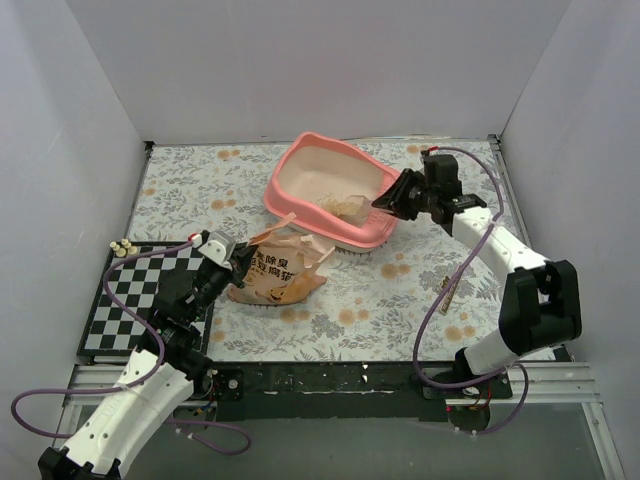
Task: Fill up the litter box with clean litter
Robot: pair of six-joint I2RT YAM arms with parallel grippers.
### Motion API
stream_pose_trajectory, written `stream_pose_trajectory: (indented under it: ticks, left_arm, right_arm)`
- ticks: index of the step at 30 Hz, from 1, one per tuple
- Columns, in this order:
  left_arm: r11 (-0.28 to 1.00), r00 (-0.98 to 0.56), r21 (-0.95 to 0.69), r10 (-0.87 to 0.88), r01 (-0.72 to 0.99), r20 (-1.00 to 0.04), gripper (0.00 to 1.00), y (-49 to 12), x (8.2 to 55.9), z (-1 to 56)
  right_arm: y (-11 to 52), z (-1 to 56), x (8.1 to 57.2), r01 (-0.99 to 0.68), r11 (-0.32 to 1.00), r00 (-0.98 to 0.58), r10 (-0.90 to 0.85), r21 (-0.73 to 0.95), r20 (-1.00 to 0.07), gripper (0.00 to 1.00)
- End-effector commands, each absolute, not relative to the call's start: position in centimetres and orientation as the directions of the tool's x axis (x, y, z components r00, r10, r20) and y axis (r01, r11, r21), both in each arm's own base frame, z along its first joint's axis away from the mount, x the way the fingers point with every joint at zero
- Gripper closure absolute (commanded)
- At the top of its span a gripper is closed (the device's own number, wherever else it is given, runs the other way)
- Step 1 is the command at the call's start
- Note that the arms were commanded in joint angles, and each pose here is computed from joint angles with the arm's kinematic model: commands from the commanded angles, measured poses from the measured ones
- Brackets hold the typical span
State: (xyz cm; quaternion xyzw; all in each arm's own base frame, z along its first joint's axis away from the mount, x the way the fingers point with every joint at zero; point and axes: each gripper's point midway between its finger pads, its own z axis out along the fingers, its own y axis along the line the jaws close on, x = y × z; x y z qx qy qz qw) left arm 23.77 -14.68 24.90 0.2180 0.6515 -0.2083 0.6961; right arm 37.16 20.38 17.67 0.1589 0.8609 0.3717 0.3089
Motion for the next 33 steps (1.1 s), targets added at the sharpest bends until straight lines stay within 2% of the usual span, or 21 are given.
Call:
stream_pose_trajectory:
  ticks: [1, 6, 11, 17, 20, 25, 33]
  left_arm:
    - [0.818, 0.102, -0.002, -0.075, 0.576, -0.992, 1.0, -14.7, 23.3, 28.0]
    - [0.83, 0.059, -0.004, -0.045, 0.557, -0.997, 1.0, -14.3, 23.5, 28.1]
    - [0.817, 0.034, -0.004, -0.029, 0.577, -0.999, 1.0, -14.7, 23.3, 28.6]
    - [0.812, 0.031, -0.015, -0.041, 0.584, -0.999, 1.0, -14.6, 22.7, 29.1]
    - [0.814, 0.042, -0.033, -0.07, 0.58, -0.997, 1.0, -14.3, 22.2, 29.7]
    - [0.804, 0.099, -0.031, -0.112, 0.594, -0.989, 1.0, -13.8, 20.6, 31.3]
    - [0.774, 0.022, -0.024, -0.049, 0.633, -0.999, 1.0, -14.4, 19.9, 30.7]
  right_arm:
    - [20.5, 21.3, 39.6, -0.152, 0.788, -0.75, 0.302, 0.597, -0.588, 0.99]
    - [21.0, 24.2, 41.4, -0.259, 0.877, -0.756, 0.077, 0.405, -0.65, 0.99]
    - [21.8, 26.4, 40.6, -0.326, 0.915, -0.747, -0.096, 0.237, -0.658, 0.99]
    - [21.9, 30.2, 38.2, -0.348, 0.932, -0.679, -0.174, 0.104, -0.713, 0.99]
    - [22.2, 32.6, 36.0, -0.385, 0.915, -0.649, -0.172, 0.124, -0.741, 0.99]
    - [24.1, 36.2, 30.4, -0.523, 0.803, -0.619, -0.128, 0.285, -0.775, 0.99]
    - [26.6, 38.7, 21.5, -0.676, 0.569, -0.651, -0.162, 0.469, -0.742, 0.99]
